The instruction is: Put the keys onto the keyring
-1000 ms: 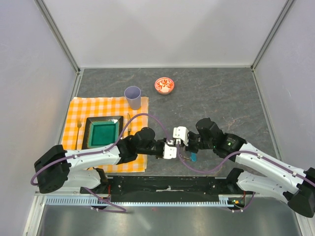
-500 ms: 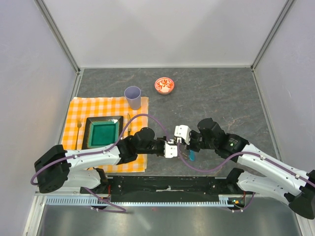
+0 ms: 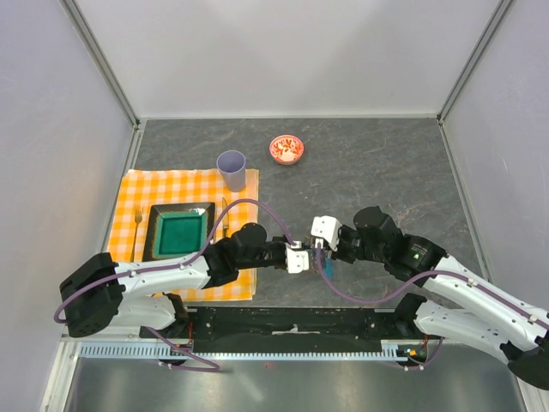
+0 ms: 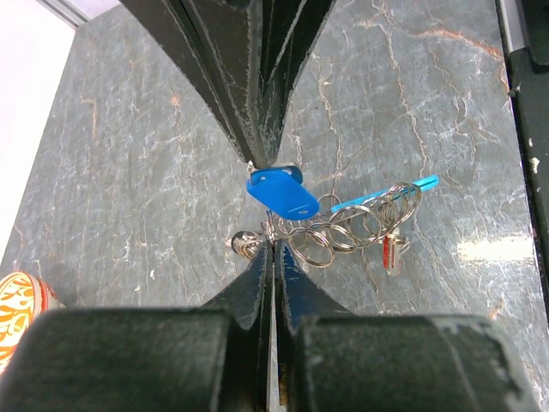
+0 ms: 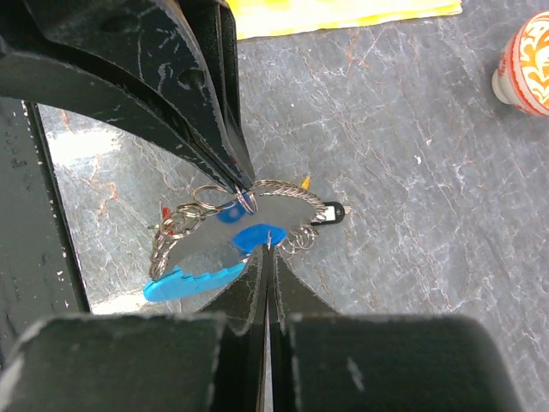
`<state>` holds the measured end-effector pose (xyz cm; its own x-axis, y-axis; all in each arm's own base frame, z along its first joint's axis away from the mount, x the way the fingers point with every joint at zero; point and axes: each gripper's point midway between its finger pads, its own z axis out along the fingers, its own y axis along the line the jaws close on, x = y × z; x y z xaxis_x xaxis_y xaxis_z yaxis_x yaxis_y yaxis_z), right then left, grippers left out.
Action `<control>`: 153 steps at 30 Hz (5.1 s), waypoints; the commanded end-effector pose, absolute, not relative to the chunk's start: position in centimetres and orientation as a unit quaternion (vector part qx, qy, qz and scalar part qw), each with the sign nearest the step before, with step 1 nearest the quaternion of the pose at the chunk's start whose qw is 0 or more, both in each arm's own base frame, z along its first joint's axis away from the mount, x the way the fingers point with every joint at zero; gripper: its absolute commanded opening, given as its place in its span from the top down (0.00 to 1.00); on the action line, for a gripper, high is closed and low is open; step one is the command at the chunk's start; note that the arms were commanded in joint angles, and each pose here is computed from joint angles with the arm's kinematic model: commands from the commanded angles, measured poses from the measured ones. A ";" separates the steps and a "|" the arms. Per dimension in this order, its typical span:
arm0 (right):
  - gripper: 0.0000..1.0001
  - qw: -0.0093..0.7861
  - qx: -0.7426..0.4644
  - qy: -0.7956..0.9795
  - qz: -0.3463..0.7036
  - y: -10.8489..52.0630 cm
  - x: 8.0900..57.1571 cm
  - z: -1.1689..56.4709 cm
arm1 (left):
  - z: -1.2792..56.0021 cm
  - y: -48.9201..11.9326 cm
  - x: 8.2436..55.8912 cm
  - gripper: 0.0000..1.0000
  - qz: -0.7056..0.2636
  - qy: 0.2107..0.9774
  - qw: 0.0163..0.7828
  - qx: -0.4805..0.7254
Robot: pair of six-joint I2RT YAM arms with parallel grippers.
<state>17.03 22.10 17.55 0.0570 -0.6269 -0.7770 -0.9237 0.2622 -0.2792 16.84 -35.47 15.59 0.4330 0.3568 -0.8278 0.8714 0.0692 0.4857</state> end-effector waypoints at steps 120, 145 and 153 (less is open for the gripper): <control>1.00 0.442 -0.639 0.605 0.176 22.9 14.5 19.8 | 18.4 -37.4 15.2 0.98 -0.285 0.409 0.560 0.662; 1.00 0.460 -0.622 0.620 0.132 21.7 15.9 20.0 | 18.1 -37.4 15.8 0.98 -0.276 0.421 0.560 0.659; 1.00 0.452 -0.625 0.622 0.134 21.8 15.8 19.5 | 18.1 -37.4 15.9 0.98 -0.275 0.422 0.561 0.657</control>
<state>15.50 21.31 18.16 0.1648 -0.6792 -0.7152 -0.9099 0.1752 -0.3760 15.07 -36.54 15.90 0.4391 0.2884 -0.8509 0.8932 -0.0382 0.4480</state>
